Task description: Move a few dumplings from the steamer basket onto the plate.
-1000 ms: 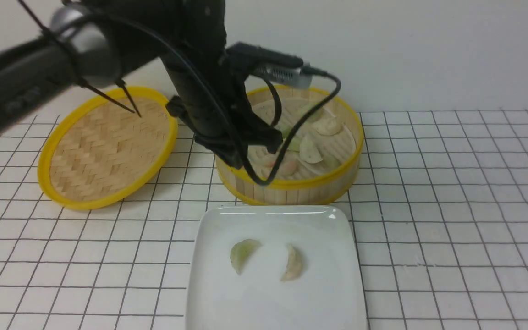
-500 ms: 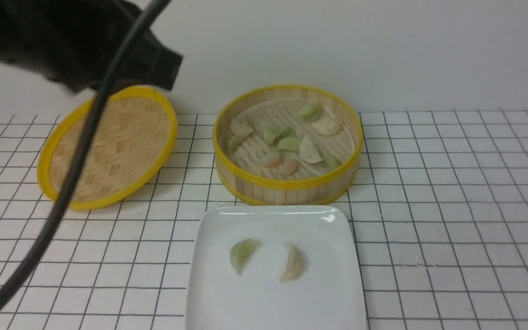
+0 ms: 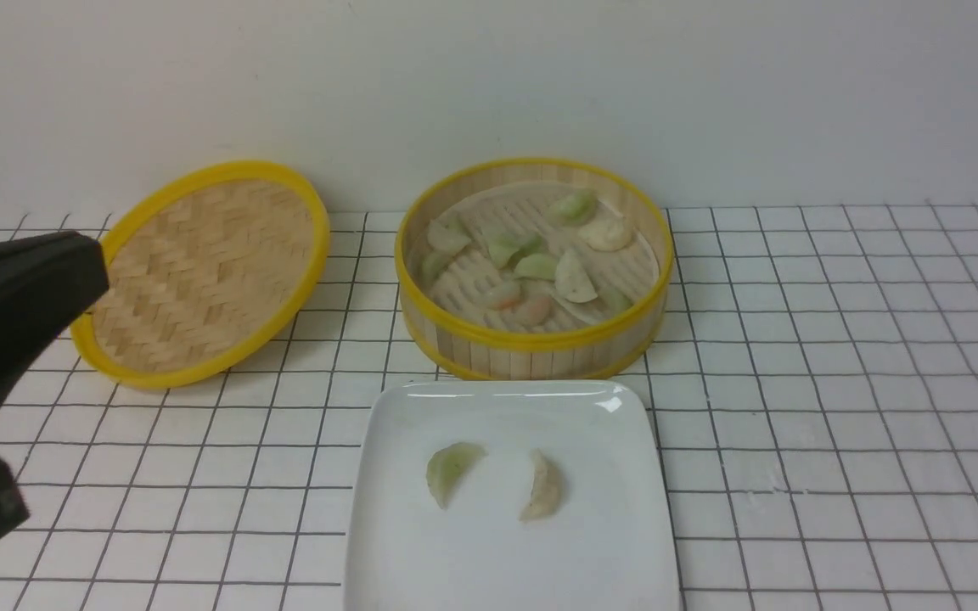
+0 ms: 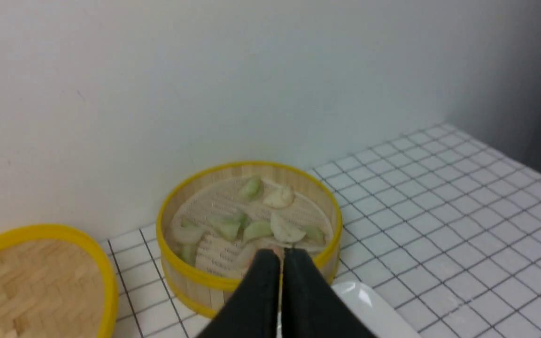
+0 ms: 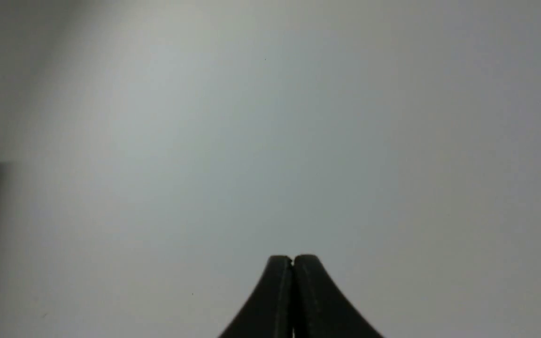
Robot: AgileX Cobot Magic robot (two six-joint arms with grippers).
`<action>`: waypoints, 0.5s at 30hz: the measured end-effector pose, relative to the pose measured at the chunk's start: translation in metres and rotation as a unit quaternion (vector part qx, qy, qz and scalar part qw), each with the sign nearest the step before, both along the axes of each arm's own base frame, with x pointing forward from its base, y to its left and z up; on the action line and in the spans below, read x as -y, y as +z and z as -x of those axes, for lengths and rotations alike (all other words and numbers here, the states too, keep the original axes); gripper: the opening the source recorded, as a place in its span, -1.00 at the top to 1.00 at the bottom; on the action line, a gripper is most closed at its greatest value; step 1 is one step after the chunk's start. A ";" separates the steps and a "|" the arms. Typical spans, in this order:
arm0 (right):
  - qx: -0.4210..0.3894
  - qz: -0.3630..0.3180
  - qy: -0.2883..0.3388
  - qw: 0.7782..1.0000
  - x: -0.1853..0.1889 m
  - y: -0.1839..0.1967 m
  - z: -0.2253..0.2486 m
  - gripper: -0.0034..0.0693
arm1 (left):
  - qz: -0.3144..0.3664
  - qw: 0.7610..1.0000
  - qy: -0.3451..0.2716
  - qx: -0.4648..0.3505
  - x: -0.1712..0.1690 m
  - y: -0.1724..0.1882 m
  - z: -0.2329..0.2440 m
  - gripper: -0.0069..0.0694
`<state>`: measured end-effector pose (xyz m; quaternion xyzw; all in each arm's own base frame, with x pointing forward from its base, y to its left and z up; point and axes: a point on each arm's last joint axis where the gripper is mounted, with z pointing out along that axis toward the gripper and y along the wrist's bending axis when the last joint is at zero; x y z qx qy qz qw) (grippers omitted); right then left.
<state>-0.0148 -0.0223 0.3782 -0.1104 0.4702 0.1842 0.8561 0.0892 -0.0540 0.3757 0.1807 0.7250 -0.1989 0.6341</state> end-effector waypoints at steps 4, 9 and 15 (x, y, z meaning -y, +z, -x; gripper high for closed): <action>0.000 0.000 0.000 1.000 0.000 0.000 0.000 0.95 | 0.012 1.000 0.001 0.020 -0.007 -0.004 0.012 0.84; 0.000 0.000 0.001 1.000 0.000 0.000 0.000 0.95 | 0.010 1.000 0.000 0.017 -0.008 -0.006 0.013 0.84; 0.000 0.000 0.001 1.000 0.000 0.000 0.000 0.95 | -0.021 1.000 0.006 0.020 -0.009 -0.009 0.013 0.84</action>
